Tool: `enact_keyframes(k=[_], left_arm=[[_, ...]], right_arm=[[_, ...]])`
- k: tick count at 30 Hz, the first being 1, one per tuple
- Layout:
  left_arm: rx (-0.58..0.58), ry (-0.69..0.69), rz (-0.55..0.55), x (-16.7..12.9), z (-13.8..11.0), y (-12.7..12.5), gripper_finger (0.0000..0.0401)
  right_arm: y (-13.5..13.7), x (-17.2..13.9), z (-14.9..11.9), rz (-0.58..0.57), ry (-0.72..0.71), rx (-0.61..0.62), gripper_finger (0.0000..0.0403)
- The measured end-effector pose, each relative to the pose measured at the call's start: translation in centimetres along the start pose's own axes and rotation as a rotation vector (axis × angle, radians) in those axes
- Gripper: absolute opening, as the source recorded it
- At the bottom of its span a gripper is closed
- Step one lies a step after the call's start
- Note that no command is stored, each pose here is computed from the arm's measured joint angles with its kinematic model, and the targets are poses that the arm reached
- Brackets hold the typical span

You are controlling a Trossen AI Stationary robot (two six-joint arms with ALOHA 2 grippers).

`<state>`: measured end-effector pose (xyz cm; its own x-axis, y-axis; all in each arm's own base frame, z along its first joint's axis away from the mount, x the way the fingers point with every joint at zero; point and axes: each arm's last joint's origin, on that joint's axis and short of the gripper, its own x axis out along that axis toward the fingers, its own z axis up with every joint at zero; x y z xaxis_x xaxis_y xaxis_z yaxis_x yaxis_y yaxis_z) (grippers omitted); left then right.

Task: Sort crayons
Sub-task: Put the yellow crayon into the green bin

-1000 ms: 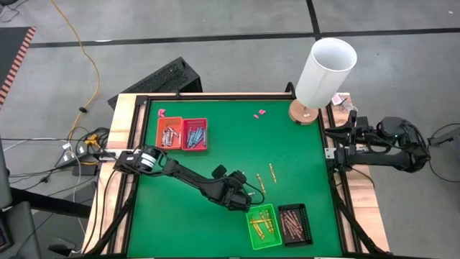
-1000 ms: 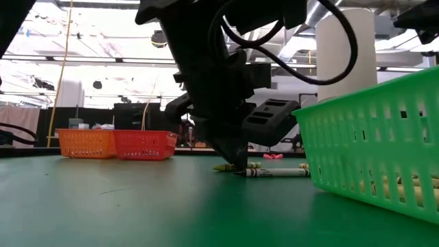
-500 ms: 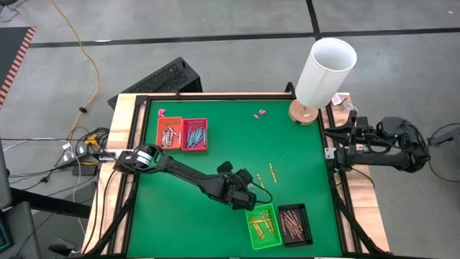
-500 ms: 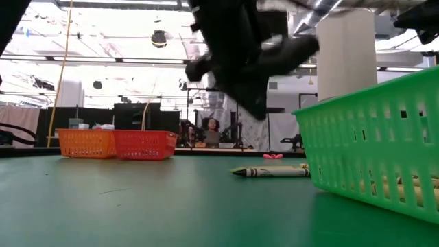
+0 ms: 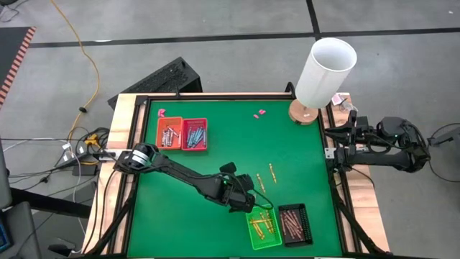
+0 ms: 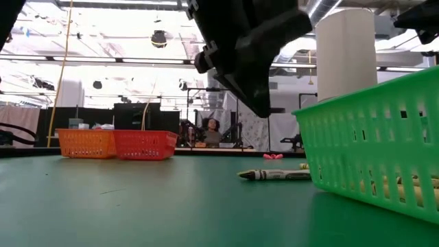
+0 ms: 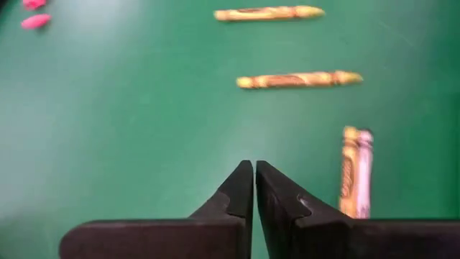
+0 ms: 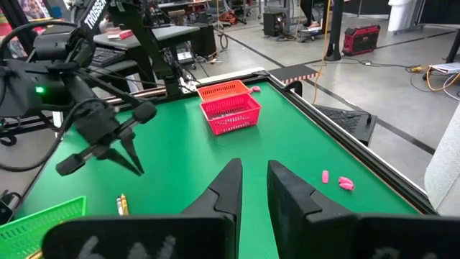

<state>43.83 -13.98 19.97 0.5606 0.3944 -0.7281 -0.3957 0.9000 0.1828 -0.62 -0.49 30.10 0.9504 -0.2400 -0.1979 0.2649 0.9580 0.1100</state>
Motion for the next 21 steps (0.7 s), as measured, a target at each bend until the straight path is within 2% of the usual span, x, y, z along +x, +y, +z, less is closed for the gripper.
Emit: enact_keyframes(k=[3,7,12,14,17,21], left_arm=[[0.042,0.010,-0.046,0.0,-0.2,-0.3,0.0029],[0.088,0.039,-0.120,-0.2,-0.4,-0.7,0.0082],[0.145,0.029,-0.137,0.4,-1.3,-1.0,0.0151],[0.134,0.010,-0.159,0.8,-1.7,-1.2,0.0172],[0.104,-0.023,-0.205,1.6,-2.4,-1.5,0.0190],[0.075,-0.060,-0.231,2.3,-3.0,-1.7,0.0193]], right_arm=[[0.0,0.0,0.0,0.000,0.000,0.000,0.0068],[0.0,0.0,0.0,0.000,0.000,0.000,0.0068],[0.0,0.0,0.0,0.000,0.000,0.000,0.0068],[0.0,0.0,0.0,0.000,0.000,0.000,0.0068],[0.0,0.0,0.0,0.000,0.000,0.000,0.0068],[0.0,0.0,0.0,0.000,0.000,0.000,0.0068]])
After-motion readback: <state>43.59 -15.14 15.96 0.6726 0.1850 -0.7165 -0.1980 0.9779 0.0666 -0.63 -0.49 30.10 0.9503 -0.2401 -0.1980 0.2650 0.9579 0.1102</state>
